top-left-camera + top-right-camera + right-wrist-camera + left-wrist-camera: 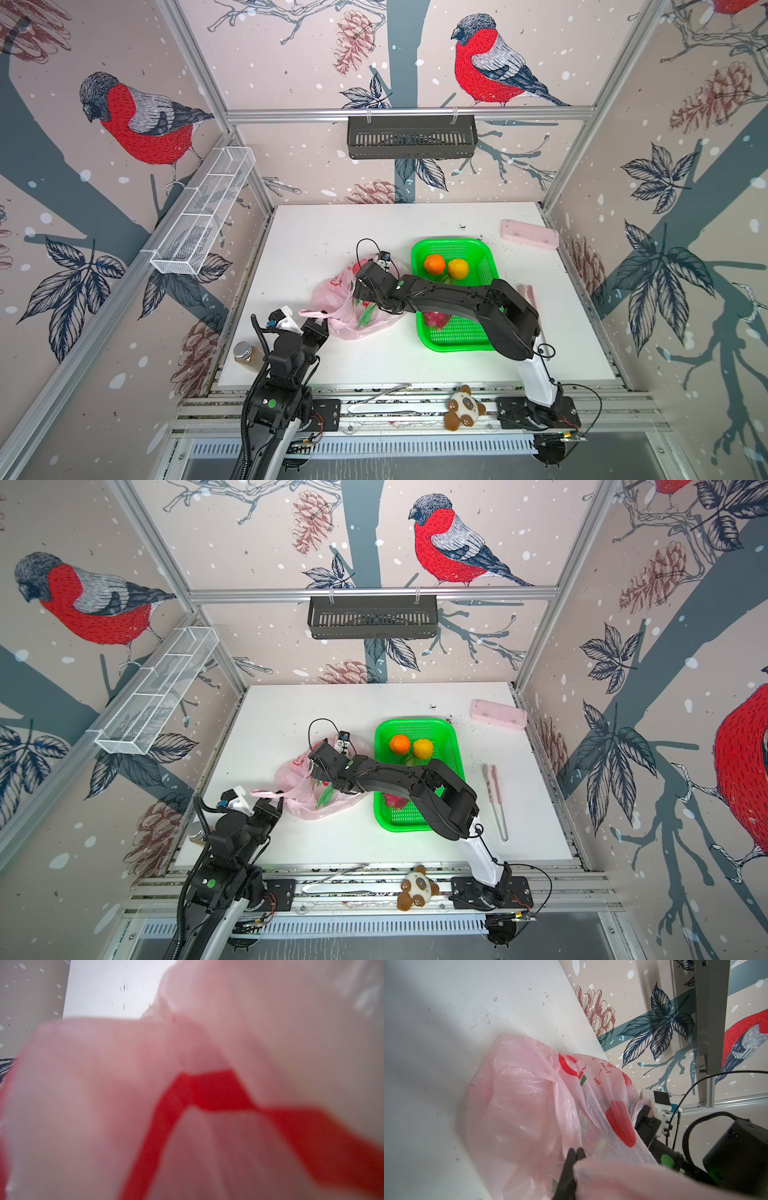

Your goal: Untie the knot of the plastic bag and take out the fruit

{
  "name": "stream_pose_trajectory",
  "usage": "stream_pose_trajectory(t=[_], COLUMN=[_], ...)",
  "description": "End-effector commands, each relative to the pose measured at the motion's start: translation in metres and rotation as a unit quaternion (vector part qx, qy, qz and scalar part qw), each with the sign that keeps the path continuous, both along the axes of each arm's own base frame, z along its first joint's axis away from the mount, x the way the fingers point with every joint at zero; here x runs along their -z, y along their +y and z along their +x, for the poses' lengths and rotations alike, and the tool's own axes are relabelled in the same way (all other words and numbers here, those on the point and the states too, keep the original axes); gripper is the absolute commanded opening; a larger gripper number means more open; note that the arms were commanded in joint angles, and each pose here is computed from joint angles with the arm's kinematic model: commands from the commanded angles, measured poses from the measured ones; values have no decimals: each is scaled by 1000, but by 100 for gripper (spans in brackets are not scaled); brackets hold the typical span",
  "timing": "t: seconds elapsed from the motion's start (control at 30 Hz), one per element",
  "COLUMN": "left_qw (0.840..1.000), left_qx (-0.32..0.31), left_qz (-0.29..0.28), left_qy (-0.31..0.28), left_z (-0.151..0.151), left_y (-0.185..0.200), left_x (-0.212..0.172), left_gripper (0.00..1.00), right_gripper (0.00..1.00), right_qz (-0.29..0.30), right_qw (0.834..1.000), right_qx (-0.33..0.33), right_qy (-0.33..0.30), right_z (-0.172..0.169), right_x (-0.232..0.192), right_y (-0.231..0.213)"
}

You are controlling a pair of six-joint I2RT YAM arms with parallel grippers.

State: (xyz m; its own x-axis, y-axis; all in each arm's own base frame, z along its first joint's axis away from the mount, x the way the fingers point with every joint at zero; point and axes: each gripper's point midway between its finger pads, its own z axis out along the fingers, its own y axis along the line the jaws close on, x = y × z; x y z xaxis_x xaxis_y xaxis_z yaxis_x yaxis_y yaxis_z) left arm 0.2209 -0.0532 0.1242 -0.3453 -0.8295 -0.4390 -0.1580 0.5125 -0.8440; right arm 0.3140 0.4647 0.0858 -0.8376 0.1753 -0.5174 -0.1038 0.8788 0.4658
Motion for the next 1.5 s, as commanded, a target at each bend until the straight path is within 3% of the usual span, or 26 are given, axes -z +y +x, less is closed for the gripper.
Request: stream_pose_trajectory(t=[0.0,0.83,1.47], left_qw=[998,998,998], left_qx=[-5,-16,-28], left_qz=[15,26,10], left_qy=[58,62,46], left_z=[-8,-13,-4], left_y=[4,10,10], left_x=[35,24,29], left_gripper=[0,0,0], right_gripper=[28,27,26], right_qz=[8,-41,78], right_qw=[1000,992,993], right_qx=[8,55,-23], right_qy=[-29,-104,-87], right_z=[6,43,4], right_x=[-21,-55,-103], right_y=[-2,-42,-1])
